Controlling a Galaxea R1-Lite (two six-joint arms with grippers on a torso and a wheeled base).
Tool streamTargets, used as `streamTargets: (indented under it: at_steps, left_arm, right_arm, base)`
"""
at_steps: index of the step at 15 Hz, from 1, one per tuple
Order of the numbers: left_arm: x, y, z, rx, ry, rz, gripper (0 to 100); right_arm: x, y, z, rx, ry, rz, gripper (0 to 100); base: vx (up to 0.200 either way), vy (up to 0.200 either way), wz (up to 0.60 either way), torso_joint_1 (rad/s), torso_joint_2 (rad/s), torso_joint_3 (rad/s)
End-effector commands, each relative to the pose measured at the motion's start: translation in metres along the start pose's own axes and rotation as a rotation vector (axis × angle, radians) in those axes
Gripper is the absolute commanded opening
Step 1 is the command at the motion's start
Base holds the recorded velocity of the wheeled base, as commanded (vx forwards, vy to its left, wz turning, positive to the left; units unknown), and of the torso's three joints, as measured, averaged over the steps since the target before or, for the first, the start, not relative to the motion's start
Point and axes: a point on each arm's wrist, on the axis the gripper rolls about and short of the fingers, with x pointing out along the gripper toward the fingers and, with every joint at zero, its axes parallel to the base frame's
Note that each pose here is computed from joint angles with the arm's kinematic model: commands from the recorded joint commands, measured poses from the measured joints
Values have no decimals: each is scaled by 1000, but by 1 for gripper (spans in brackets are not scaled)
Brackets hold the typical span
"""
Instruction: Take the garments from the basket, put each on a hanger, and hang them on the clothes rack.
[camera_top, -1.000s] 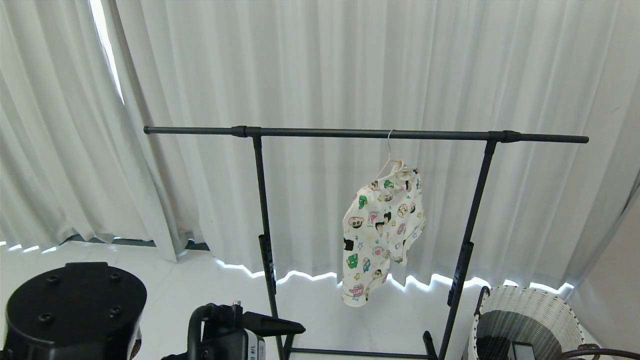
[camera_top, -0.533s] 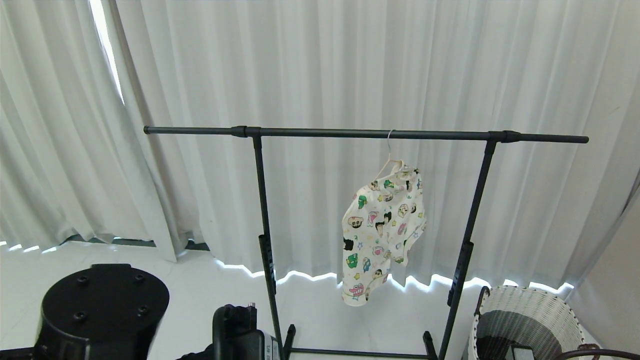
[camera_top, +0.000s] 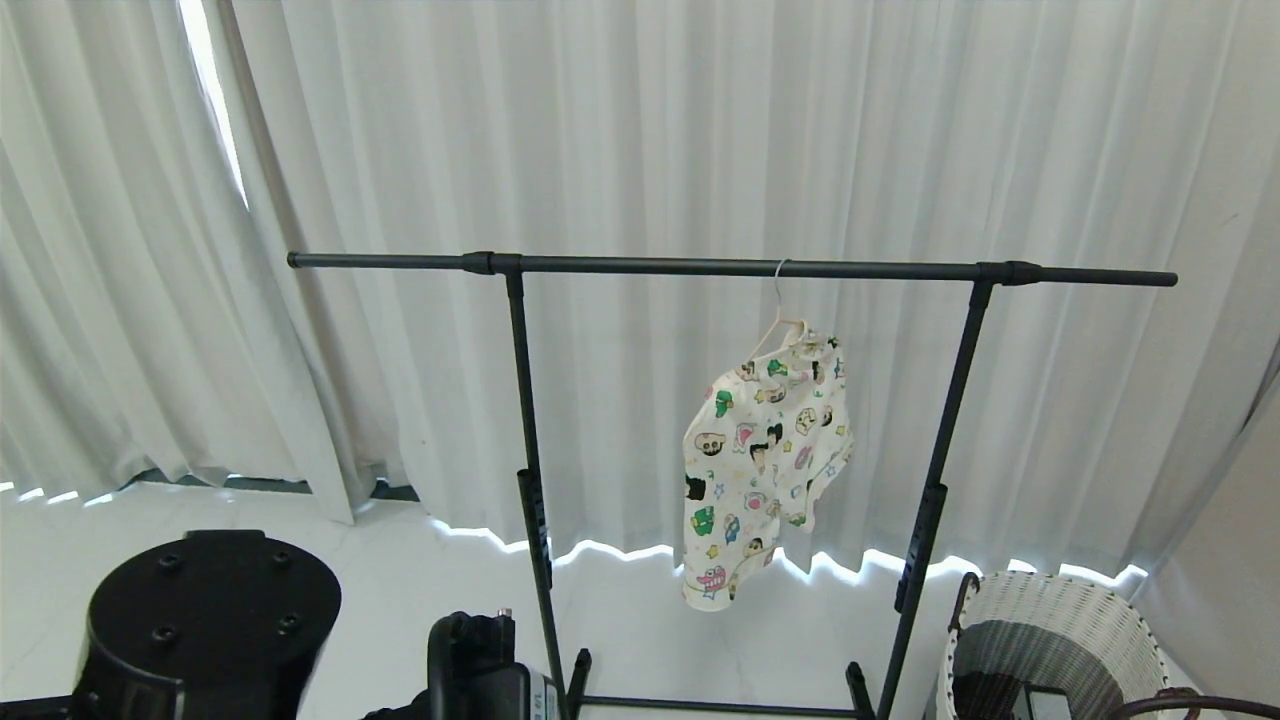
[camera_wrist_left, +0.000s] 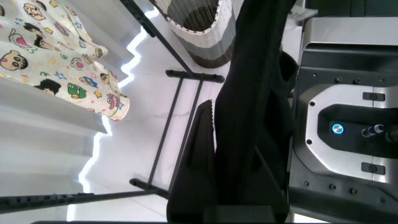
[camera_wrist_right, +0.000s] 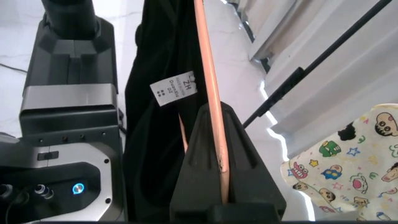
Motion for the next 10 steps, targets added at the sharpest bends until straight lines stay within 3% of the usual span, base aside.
streamTargets:
  at_steps: [1,2,6,8,10]
  left_arm:
    - [0,0,0,-1,1,1,0]
    - [0,0,0,-1,1,1,0]
    - [-1,0,-8,-18,26,15,0]
    - [-8,4,-26,-67,99,108,0]
    - [-20,15,-32,-115,108,215,0]
  right_arm:
    - [-1,0,0,-1,0,-7,0]
    - [-1,0,0,-1,5,-26,100]
    - [-4,-2,-3,4,23,-88,100]
    - [-8,-3,-10,13,54,-125,100]
    - [-13,-4,-19,32,89,-147,100]
  base:
    - [0,0,0,0,0,0]
    - [0,0,0,0,0,0]
    - [0,0,0,0,0,0]
    - [0,0,0,0,0,0]
    - [0,0,0,0,0,0]
